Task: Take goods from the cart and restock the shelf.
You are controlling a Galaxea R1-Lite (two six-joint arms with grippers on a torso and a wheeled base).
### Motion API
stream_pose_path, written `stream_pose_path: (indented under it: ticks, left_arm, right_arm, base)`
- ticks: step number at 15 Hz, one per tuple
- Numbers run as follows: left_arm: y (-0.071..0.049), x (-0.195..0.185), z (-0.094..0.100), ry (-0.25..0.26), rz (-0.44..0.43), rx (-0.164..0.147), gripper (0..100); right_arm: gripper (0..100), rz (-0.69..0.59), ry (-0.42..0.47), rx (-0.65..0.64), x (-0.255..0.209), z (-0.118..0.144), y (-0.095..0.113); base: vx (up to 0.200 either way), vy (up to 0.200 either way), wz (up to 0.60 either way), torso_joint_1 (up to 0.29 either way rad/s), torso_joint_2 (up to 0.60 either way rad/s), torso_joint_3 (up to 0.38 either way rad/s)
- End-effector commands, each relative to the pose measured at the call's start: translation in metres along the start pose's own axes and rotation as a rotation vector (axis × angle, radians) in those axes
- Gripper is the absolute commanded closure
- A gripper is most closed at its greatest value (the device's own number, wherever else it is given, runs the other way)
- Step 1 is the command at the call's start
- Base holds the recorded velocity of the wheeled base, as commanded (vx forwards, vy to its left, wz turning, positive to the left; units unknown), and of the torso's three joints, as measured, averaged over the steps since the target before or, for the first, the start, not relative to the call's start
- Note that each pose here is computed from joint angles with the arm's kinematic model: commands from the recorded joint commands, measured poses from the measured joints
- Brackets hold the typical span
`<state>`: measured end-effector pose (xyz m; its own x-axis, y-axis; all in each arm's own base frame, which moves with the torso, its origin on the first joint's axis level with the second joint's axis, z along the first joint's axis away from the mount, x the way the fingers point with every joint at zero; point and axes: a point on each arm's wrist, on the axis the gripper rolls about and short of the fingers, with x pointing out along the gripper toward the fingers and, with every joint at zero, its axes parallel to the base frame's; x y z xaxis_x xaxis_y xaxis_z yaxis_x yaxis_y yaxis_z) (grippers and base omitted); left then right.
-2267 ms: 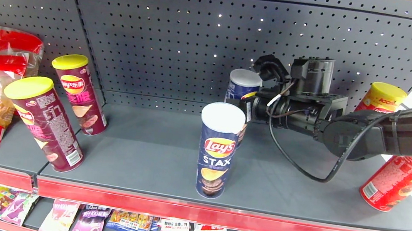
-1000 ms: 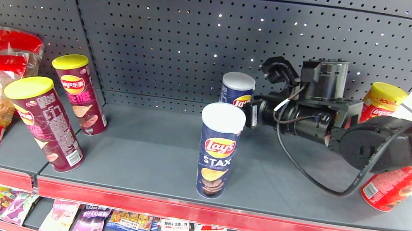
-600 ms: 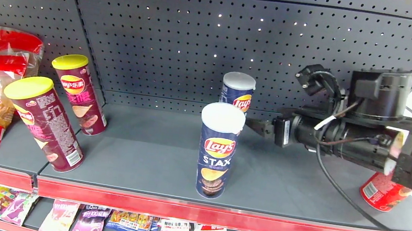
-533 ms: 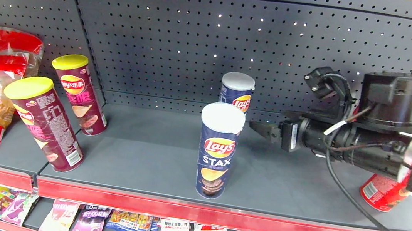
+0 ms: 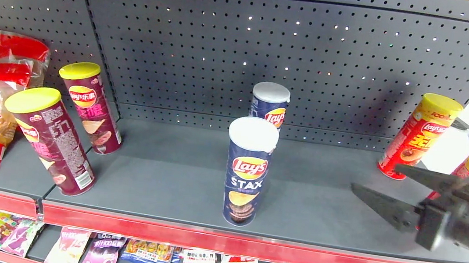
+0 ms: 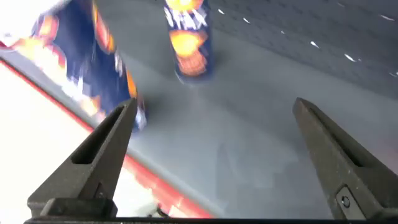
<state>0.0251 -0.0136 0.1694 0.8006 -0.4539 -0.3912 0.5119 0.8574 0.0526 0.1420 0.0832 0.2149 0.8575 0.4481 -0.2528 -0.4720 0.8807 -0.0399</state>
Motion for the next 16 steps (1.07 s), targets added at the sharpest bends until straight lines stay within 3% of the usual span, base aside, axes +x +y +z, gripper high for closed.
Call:
stream_pose_path:
  ticks: [1, 3, 5, 7, 11, 14, 16]
  left_arm:
    - [0.005, 0.03, 0.033, 0.11, -0.013, -0.007, 0]
    - [0.006, 0.048, 0.038, 0.155, -0.022, -0.011, 0]
    - [0.008, 0.074, 0.048, 0.149, -0.033, -0.012, 0]
    - [0.004, 0.102, 0.058, 0.14, -0.076, 0.006, 0]
    - [0.001, 0.144, 0.058, 0.26, -0.103, 0.009, 0]
    - [-0.01, 0.183, 0.067, 0.273, -0.14, 0.037, 0]
    - [-0.015, 0.201, 0.076, 0.277, -0.153, 0.048, 0]
  right_arm:
    - [0, -0.127, -0.045, 0.0, -0.096, -0.037, -0.008]
    - [0, -0.19, -0.029, 0.01, -0.138, -0.056, -0.01]
    - [0, -0.295, -0.049, 0.04, -0.162, -0.075, -0.008]
    - [0, -0.376, -0.043, 0.061, -0.173, -0.095, -0.003]
    - [0, -0.388, -0.049, 0.062, -0.176, -0.122, 0.0]
    - [0, -0.409, -0.07, 0.062, -0.176, -0.145, 0.003]
    - [0, -0.414, -0.07, 0.065, -0.176, -0.146, 0.003]
  base:
    - [0.0, 0.0, 0.0, 0.0, 0.0, 0.0]
    - [0.0, 0.0, 0.0, 0.0, 0.0, 0.0]
    - [0.0, 0.0, 0.0, 0.0, 0.0, 0.0]
    - [0.0, 0.0, 0.0, 0.0, 0.0, 0.0]
    - [0.0, 0.0, 0.0, 0.0, 0.0, 0.0]
    - [0.0, 0.0, 0.0, 0.0, 0.0, 0.0]
    - [0.0, 0.0, 0.0, 0.0, 0.0, 0.0]
